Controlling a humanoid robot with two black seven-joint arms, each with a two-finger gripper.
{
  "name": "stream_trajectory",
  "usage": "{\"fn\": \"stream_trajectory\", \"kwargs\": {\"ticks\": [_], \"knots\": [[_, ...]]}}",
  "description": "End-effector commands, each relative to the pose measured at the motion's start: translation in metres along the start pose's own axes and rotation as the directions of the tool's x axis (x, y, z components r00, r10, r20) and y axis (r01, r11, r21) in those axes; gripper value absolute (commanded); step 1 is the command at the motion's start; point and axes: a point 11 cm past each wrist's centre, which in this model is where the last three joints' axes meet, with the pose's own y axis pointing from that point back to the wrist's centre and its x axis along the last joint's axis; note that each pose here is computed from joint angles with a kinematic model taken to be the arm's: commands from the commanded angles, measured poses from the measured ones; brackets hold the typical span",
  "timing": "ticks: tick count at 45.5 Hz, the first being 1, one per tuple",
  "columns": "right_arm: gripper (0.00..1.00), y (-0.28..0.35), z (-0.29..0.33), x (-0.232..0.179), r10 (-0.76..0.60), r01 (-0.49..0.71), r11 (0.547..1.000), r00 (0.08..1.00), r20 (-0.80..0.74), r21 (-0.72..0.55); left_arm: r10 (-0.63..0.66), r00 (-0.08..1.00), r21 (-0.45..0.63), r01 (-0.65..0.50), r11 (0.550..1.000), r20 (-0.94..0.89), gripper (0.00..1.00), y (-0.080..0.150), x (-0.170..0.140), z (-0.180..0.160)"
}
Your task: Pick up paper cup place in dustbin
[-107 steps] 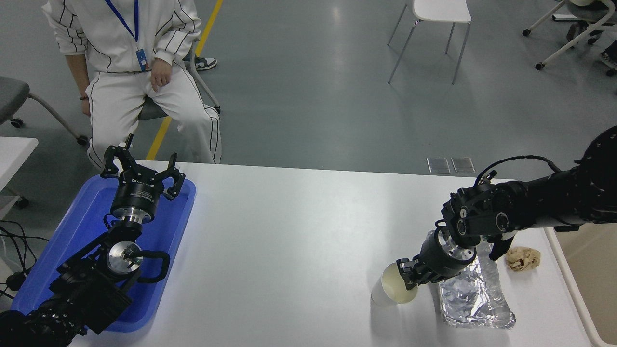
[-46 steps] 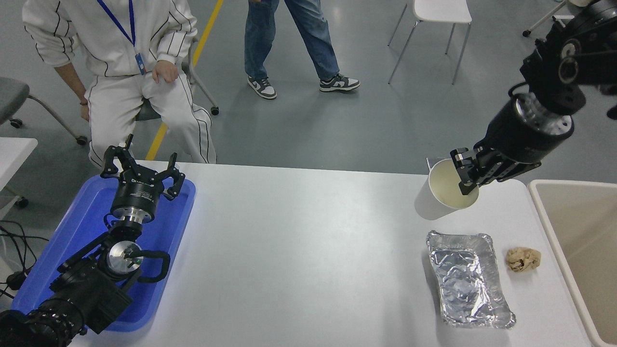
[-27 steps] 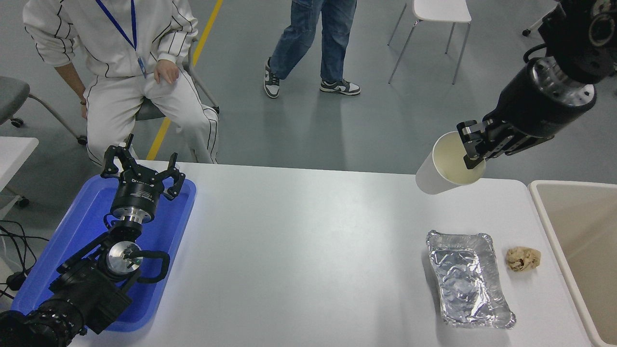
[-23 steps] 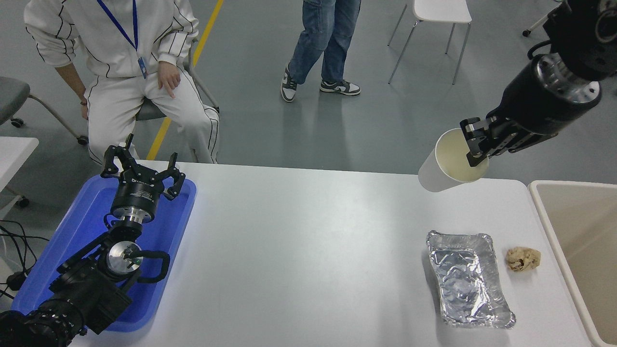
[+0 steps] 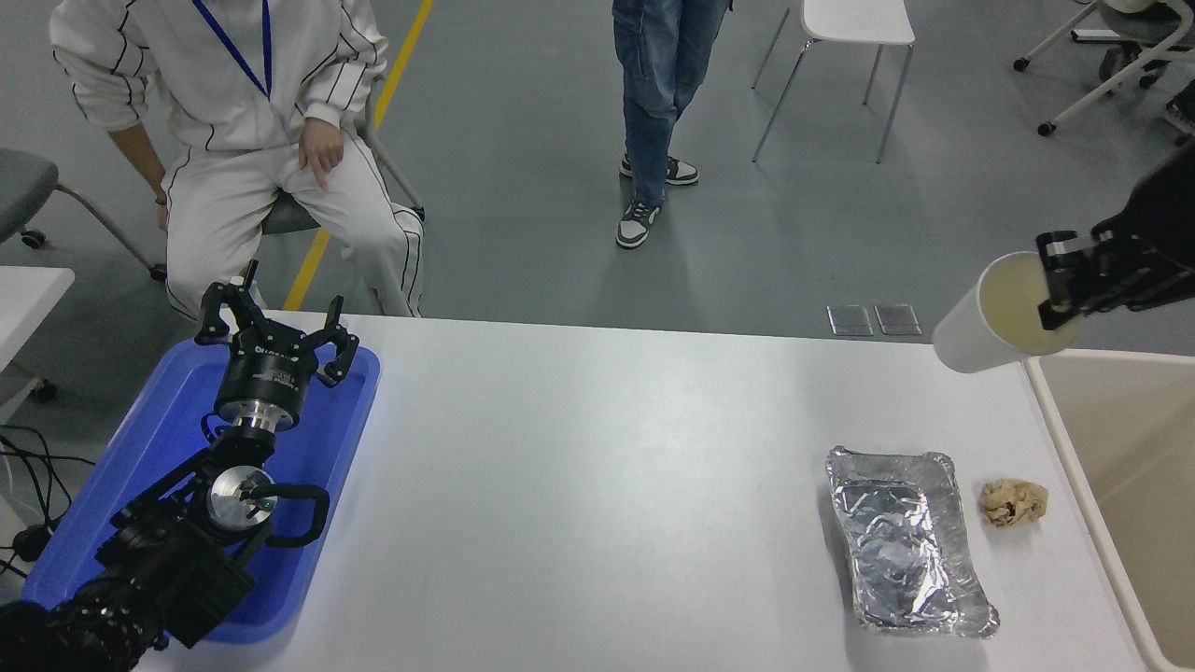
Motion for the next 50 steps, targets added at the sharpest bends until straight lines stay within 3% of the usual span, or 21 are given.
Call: {"fn": "stream_trajectory", "kwargs": {"ticks": [1,24,50], "knots": [[0.00,-0.015,0.088,-0.036,-0.040,0.054,0.995,0.989,0.144,-0.088,0.000,1.000,-0.001,0.000,1.000,0.000,1.00,0.000,0.000,0.000],[0.00,-0.044,0.168,-0.102,-0.114,0.160,0.980,0.937,0.330,-0.117,0.004,1.000,-0.001,-0.004,1.000,0.002,1.00,0.001,0.001,0.000],[0.00,-0.072,0.198,-0.064,0.012,0.052,0.986,0.927,0.374,-0.160,0.002,1.000,-0.002,-0.002,1.000,0.000,1.00,0.001,0.001,0.000]]}}
